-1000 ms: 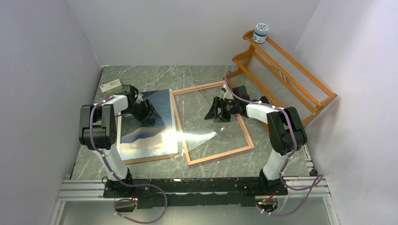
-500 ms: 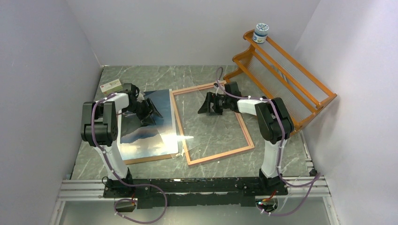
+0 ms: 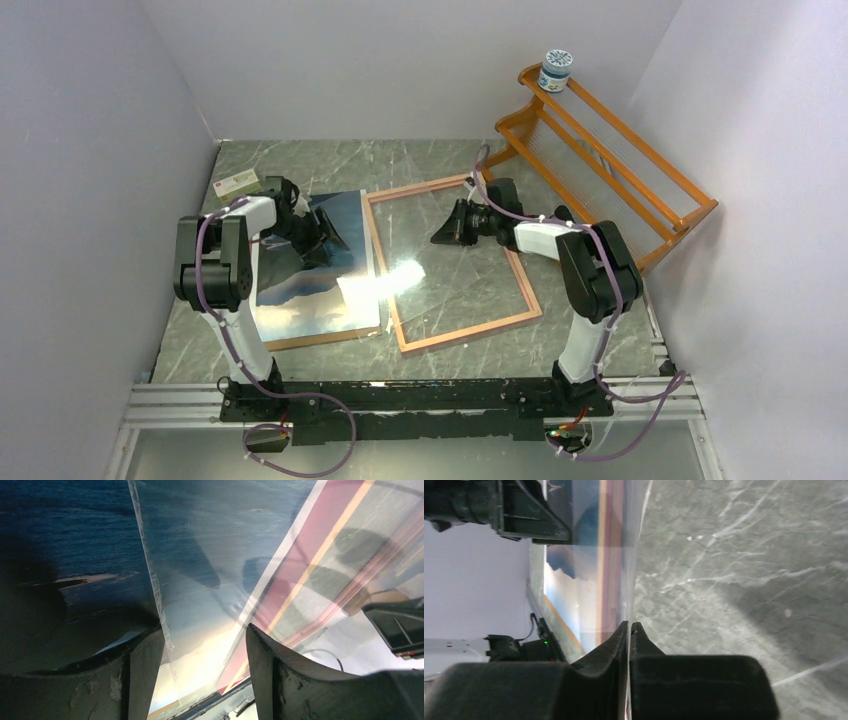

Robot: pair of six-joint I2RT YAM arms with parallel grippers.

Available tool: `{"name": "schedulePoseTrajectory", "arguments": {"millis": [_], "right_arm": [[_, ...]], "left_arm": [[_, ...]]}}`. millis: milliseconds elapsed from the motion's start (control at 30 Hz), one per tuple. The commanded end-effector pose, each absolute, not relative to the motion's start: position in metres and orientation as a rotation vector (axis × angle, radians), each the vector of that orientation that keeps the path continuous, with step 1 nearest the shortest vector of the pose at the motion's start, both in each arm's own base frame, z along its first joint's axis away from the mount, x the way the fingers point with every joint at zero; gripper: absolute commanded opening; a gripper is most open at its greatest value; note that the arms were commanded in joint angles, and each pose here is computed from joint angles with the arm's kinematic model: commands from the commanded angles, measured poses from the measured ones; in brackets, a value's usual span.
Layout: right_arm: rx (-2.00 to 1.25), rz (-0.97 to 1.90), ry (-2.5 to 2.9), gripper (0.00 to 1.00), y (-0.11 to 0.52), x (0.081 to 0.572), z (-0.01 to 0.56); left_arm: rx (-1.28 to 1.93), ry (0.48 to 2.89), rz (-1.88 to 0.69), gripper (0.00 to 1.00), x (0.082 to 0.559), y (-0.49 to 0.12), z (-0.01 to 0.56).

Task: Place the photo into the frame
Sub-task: Pick up the photo frame item at the center of the board, then adjust the photo frame at the center of the board.

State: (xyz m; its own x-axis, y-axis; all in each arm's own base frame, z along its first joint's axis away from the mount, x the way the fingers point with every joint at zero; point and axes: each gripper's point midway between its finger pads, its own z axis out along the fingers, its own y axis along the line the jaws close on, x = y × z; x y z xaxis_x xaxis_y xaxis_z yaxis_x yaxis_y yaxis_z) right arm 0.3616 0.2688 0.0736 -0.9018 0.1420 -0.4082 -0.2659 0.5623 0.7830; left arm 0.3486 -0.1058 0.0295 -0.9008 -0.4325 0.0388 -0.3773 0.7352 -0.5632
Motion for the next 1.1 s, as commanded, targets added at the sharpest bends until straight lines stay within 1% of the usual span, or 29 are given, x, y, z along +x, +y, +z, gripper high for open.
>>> {"name": "schedulePoseTrajectory", "arguments": {"millis": [0, 200, 367, 400, 667, 767, 900, 1067], "right_arm": [[-0.114, 1.329, 2.24, 0.0, 0.267, 0.367, 0.12], [-0.062, 1.368, 2.206, 0.0, 0.245, 0.355, 0.156], [0.004, 1.279, 2.215, 0.0, 0.211, 0.344, 0.184], [0.017, 1.245, 2.22, 0.0, 0.202, 0.342, 0.19], [0.064, 1.063, 2.171, 0.0, 0.159, 0.32, 0.245], [0.089, 0.997, 2.143, 0.0, 0.149, 0.316, 0.262], [0.108, 0.963, 2.115, 0.0, 0.144, 0.31, 0.274], [0.128, 0.979, 2.093, 0.0, 0.144, 0.304, 0.279]], "left_arm": [[-0.567, 2.828, -0.685, 0.7, 0.362, -0.085, 0.012], [-0.52, 2.76, -0.772, 0.77, 0.377, -0.094, 0.042], [-0.531, 2.699, -0.819, 0.77, 0.384, -0.099, 0.063], [-0.514, 2.697, -0.836, 0.77, 0.383, -0.108, 0.066], [-0.534, 2.669, -0.934, 0.72, 0.386, -0.162, 0.073], [-0.532, 2.694, -0.904, 0.68, 0.386, -0.18, 0.069], [-0.537, 2.756, -0.879, 0.65, 0.386, -0.198, 0.056], [-0.51, 2.836, -0.832, 0.56, 0.386, -0.215, 0.037]]}}
